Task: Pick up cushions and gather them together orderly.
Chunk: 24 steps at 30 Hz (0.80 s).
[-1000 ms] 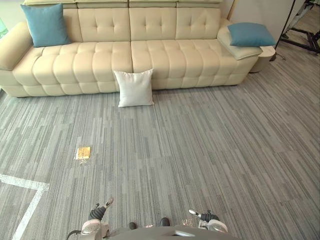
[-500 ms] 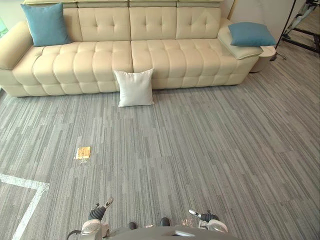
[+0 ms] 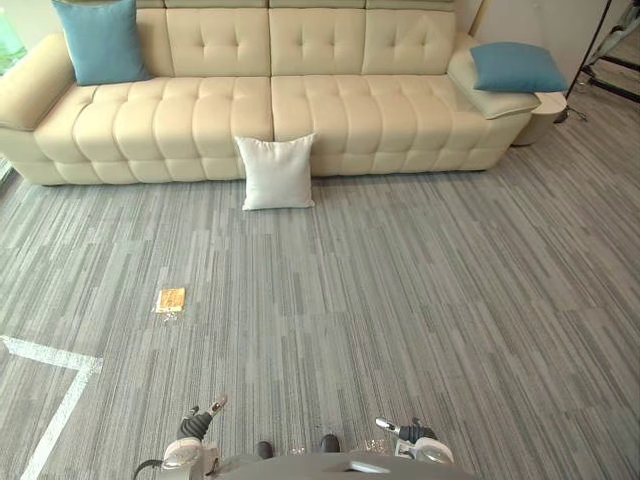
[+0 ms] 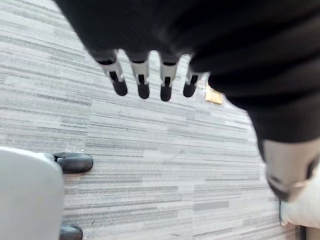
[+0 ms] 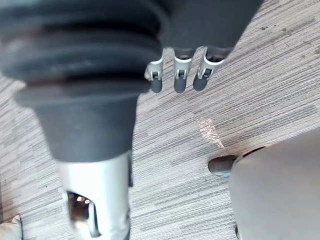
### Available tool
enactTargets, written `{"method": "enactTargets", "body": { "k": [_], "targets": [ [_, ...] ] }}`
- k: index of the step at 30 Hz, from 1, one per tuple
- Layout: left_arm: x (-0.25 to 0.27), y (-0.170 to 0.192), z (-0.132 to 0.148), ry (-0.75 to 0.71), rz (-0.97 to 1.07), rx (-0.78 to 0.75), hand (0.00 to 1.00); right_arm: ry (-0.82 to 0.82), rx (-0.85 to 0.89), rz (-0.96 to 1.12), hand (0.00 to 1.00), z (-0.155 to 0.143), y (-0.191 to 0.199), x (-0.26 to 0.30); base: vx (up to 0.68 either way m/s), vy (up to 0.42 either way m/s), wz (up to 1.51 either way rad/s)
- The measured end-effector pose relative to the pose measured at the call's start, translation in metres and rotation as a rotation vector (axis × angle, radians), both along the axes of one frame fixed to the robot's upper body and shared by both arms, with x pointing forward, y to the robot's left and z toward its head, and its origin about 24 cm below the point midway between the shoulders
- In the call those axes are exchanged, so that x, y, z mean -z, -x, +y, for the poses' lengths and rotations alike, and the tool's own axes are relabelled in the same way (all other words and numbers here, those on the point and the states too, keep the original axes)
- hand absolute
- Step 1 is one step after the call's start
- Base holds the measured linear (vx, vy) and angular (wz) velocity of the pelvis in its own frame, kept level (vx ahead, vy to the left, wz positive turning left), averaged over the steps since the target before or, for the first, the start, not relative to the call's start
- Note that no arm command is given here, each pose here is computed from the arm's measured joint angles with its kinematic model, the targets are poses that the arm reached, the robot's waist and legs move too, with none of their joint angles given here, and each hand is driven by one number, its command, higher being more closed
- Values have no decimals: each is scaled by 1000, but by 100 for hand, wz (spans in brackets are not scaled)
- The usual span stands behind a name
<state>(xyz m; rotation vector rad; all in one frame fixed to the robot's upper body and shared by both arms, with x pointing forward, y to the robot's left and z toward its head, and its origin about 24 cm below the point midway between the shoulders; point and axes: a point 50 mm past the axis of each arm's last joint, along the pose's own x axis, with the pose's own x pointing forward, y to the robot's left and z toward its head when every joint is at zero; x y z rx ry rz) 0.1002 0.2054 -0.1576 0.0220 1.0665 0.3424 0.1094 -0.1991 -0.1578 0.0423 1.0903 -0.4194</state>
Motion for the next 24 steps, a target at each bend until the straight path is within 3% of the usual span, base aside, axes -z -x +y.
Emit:
{"method": "enactTargets", "body": {
  "k": [11,18,24],
  "targets": [
    [-9,-21,-6,47,-111,-109,0,31,-3,-78,0,-6,-16,-10,64,30,16],
    [-12,-29,-12,56,-143,-102,0,36,-14,-69,0,-6,-14,-9,358,324,-1],
    [-19,-40,6,19,-185,-117,0,-23,-52,-103,0,20,-30,-10,399,228,-31]
  ]
}}
